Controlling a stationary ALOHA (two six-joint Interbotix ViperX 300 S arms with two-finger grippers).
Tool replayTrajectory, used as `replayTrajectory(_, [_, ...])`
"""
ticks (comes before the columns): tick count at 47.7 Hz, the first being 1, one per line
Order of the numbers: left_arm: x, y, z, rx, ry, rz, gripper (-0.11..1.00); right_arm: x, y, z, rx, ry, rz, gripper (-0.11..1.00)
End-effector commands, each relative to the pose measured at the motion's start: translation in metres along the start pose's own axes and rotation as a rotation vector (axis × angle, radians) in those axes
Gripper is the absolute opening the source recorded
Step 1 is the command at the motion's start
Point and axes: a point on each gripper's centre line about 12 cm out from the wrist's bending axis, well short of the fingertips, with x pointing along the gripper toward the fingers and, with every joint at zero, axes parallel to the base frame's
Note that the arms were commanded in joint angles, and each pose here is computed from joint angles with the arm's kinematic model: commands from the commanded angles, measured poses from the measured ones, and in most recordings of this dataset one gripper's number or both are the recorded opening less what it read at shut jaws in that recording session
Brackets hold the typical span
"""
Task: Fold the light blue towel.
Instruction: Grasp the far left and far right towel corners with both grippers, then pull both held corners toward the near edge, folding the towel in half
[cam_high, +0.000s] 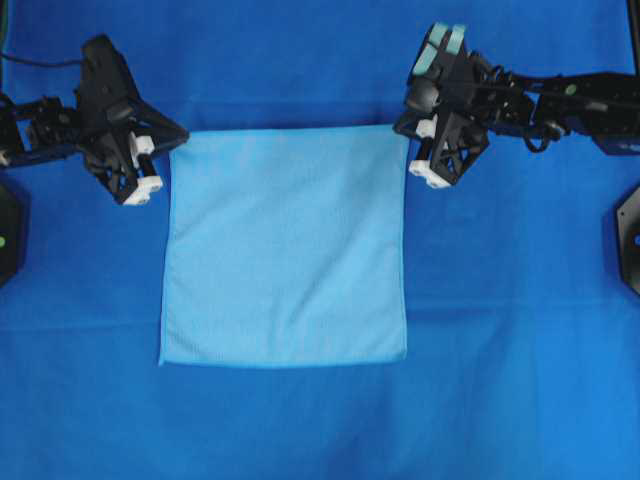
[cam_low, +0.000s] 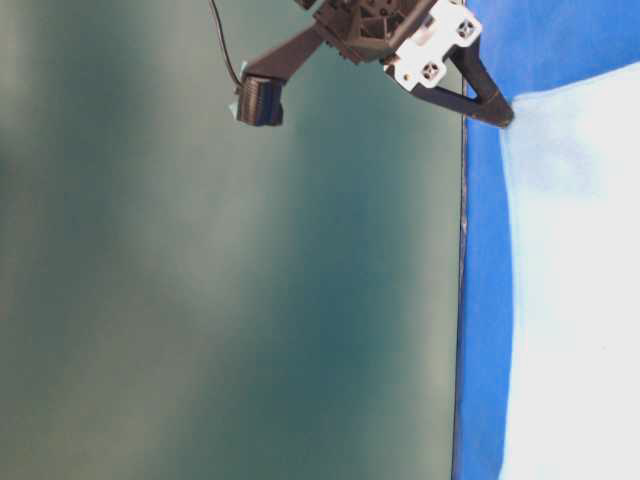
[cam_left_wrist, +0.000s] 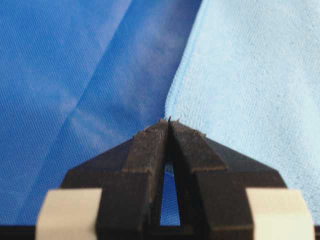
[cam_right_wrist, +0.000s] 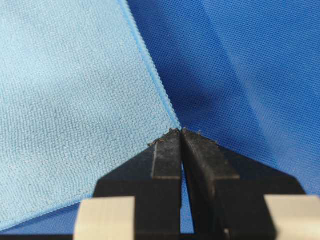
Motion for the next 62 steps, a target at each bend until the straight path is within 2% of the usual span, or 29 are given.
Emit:
replayTrajectory(1, [-0.004,-0.002,0.004,0.005,-0.017,-0.007,0.01,-0.006,0.005,0.009,-0.007,-0.036,0.01,0.01])
replayTrajectory(11, [-0.013,-0.019,0.002,0.038,0.004,-0.057,0.01,-0.011,0.019,0.012,-0.022,-0.044,0.04,0.01])
replayTrajectory(22, [-0.027,-0.056,-0.003,0.123,0.059,-0.174,0.01,-0.029,0.065,0.01,-0.066,-0.014,0.138,0.01])
replayTrajectory(28, [-0.035,-0.08,-0.008,0.144,0.073,-0.248,0.01,-0.037,0.09,0.004,-0.08,0.013,0.196,0.01])
replayTrajectory(45, [-0.05,-0.14,-0.03,0.085,0.165,-0.419,0.01,-0.05,0.148,-0.019,-0.045,0.074,0.32,0.01])
replayTrajectory(62, [-0.053,-0.188,-0.047,0.117,0.254,-0.508,0.01,-0.053,0.189,-0.035,-0.041,0.106,0.398,0.01])
